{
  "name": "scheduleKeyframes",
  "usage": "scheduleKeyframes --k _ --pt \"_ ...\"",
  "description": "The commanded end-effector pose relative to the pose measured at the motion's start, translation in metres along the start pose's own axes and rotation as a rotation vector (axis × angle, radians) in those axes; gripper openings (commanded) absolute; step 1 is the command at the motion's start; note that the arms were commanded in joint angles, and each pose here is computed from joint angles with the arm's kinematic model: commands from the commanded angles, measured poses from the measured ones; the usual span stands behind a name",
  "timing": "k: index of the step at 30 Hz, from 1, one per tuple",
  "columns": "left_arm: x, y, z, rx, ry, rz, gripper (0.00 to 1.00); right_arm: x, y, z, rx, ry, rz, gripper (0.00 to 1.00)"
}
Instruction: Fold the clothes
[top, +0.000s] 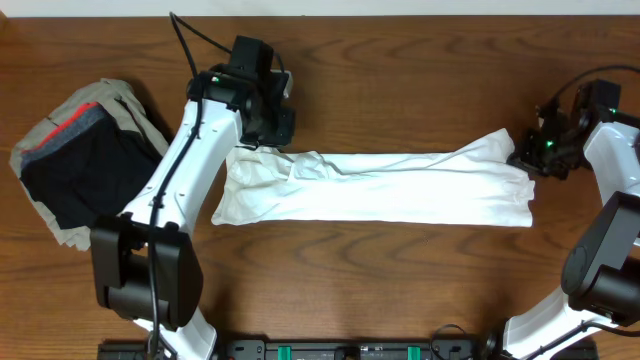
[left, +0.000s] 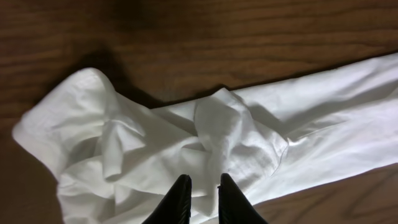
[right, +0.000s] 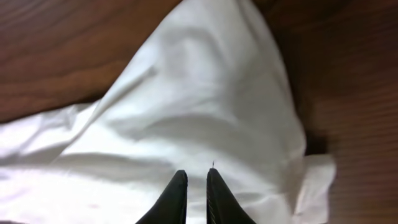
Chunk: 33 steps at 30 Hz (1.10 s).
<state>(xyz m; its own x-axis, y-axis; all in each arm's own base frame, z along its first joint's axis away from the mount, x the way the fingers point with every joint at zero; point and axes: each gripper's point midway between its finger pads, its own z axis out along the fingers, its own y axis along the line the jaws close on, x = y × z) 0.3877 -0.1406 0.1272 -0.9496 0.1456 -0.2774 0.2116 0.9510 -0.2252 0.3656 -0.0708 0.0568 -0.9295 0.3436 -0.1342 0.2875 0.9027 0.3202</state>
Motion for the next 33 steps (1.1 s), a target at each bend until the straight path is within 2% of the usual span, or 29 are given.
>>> scheduleKeyframes --k 1,11,13,21,29,33 --pt "0.011 -0.002 0.015 0.032 0.056 -0.033 0.17 0.003 0.016 -0.003 -0.046 0.006 -0.048 0.11" --pt "0.019 -0.013 0.031 0.044 0.093 -0.009 0.17 0.03 -0.003 0.028 0.036 0.058 -0.05 0.13" --pt "0.02 -0.016 0.032 0.046 0.094 0.0 0.23 0.036 -0.007 0.038 0.039 0.057 -0.049 0.15" --pt "0.025 -0.018 0.036 0.045 0.113 0.003 0.25 0.046 -0.016 0.062 0.042 0.015 -0.027 0.19" --pt "0.026 -0.017 0.037 0.044 0.12 0.001 0.47 0.047 -0.016 0.062 0.042 0.016 -0.025 0.19" --pt "0.028 -0.016 0.042 0.042 0.131 -0.001 0.49 0.047 -0.016 0.062 0.042 0.018 -0.024 0.19"
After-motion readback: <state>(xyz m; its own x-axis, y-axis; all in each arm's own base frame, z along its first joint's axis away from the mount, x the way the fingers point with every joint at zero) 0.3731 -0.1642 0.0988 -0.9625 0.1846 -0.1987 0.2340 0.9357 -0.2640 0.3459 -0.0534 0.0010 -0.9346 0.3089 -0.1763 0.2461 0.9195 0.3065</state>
